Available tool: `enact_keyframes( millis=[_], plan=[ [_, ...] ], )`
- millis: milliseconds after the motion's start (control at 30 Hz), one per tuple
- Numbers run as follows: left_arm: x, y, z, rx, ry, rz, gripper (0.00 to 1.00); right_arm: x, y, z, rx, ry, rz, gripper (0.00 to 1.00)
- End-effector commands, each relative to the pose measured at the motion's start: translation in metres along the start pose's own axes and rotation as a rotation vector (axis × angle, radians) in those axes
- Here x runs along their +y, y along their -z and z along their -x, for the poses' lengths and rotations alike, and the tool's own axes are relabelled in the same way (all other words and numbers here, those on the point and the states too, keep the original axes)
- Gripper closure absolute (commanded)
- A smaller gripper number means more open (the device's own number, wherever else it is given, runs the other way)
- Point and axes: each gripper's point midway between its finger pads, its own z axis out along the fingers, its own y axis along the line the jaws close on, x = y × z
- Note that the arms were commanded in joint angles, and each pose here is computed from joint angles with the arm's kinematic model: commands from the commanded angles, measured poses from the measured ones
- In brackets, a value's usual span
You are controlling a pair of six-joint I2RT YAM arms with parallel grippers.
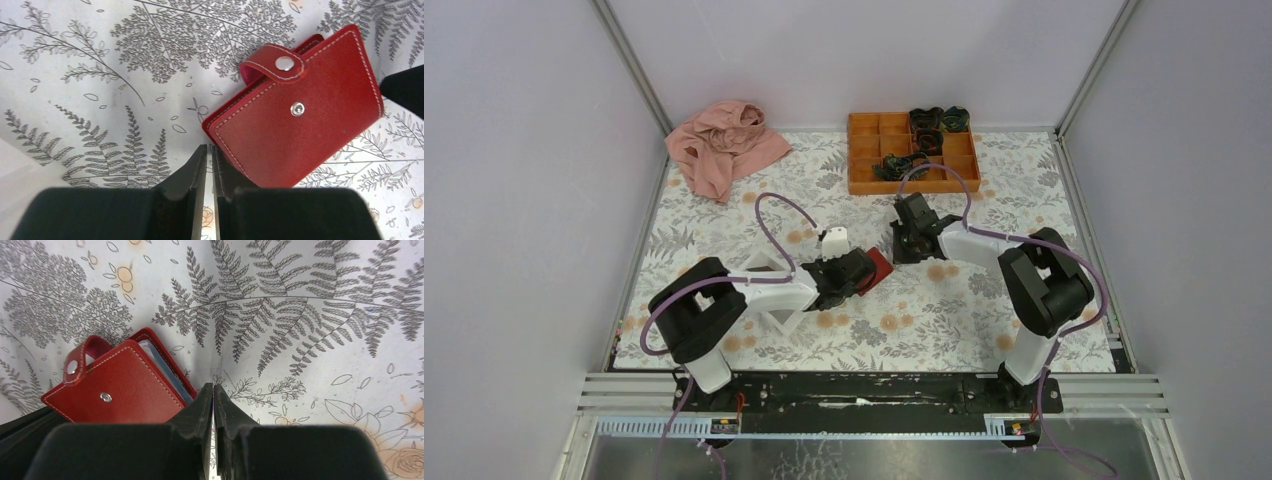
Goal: Put the credit cards into the card holder
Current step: Adjust the card holder at the center of the board.
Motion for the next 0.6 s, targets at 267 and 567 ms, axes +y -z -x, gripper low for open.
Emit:
enact_keyframes(
  millis=[267,567],
  plan=[
    [-0.024,-0.013,0.001,0.020,-0.051,-0.062,0.86,0.014,0.003,-0.020,0.027,-0.025,0.086,0.94],
    [-0.032,-0.029,0.023,-0.004,-0.076,-0.046,0.85,0.011,0.018,-0.042,0.022,-0.062,0.077,0.95]
  ],
)
